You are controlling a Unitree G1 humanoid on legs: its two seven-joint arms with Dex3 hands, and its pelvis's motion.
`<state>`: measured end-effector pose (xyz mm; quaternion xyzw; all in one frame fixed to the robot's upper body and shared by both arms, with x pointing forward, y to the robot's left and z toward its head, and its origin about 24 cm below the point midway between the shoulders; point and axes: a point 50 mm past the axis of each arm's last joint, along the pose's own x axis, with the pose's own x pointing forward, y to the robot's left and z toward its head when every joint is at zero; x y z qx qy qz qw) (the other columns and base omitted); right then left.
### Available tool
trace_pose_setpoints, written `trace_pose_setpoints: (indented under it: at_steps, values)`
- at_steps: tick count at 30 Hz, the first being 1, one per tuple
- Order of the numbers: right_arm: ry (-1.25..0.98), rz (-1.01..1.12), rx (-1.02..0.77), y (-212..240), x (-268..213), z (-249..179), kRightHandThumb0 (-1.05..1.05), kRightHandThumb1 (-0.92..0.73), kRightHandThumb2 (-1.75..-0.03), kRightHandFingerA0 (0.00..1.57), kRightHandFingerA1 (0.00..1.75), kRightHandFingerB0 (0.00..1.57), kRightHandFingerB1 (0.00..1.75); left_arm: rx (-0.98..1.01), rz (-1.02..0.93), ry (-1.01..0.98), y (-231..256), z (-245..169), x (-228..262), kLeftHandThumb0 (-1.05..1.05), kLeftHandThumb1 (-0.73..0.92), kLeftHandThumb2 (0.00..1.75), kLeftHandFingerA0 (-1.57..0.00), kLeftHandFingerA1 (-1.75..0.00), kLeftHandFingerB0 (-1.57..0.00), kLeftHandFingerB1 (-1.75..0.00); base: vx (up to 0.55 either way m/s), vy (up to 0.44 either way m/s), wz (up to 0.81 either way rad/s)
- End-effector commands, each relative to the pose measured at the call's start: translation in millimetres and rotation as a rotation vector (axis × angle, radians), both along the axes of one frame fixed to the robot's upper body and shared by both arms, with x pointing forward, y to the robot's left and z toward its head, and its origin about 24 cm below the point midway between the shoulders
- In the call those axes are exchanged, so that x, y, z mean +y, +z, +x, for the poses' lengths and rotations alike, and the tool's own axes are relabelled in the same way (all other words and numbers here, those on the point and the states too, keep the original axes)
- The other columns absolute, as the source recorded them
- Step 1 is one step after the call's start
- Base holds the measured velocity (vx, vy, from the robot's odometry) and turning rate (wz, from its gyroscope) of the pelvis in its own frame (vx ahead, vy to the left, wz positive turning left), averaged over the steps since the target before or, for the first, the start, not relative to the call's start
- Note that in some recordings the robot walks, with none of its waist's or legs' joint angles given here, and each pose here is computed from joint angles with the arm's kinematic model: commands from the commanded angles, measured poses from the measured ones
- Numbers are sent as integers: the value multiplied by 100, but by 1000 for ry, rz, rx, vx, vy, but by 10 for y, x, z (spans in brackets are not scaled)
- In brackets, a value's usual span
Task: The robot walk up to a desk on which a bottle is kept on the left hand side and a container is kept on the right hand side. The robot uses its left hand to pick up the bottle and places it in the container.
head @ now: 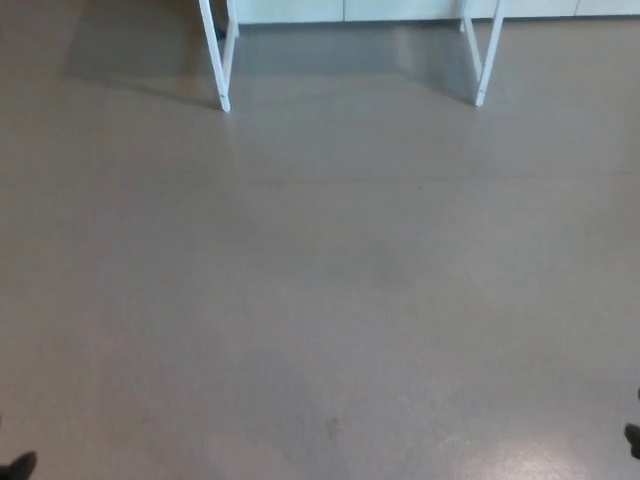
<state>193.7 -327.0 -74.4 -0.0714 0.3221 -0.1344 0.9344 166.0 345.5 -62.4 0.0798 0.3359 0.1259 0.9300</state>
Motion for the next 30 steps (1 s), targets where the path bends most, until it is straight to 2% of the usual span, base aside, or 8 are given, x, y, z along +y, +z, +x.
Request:
trace_pose_setpoints:
  at_steps: [1,7,8,9,21,23,24,30]
  values:
    - [2,17,-74,65,-79,-13,-56,-22,-57,87,50,75,47,-34,-49,-19,15,-32,25,-38,56,63,-52,-44,-27,-34,76,-26,-7]
    - [8,11,-76,72,-86,5,-57,-22,-58,87,49,75,47,-38,-34,-39,28,-12,21,-35,55,57,-54,-40,-31,-31,130,67,-10]
    - [11,4,-75,73,-88,6,-53,-27,-50,90,48,77,44,-31,-25,-42,24,-6,24,-42,44,73,-51,-52,-26,-41,154,112,-30]
    - [9,2,-75,74,-93,3,-55,-28,-50,92,48,77,44,-28,-27,-40,15,-5,22,-33,57,58,-59,-43,-32,-32,168,123,-15]
    - [15,-9,-25,8,-144,-163,-56,-29,-51,92,48,76,44,16,-13,-66,-80,-159,-12,-35,58,58,-67,-44,-35,-32,208,32,6]
    - [17,-17,-8,-19,-142,-211,-57,-29,-51,92,48,77,44,30,-11,-64,-109,-219,-14,-43,47,74,-63,-55,-30,-42,275,-152,9]
    - [16,-15,-8,-22,-139,-214,-56,-30,-51,92,48,77,44,34,-12,-64,-113,-226,-11,-36,59,62,-68,-47,-33,-33,284,-176,11]
    - [49,-26,8,-19,-130,-191,-58,-30,-51,91,47,77,44,41,-10,-64,-122,-217,-17,-33,59,57,-69,-43,-35,-32,354,-201,19]
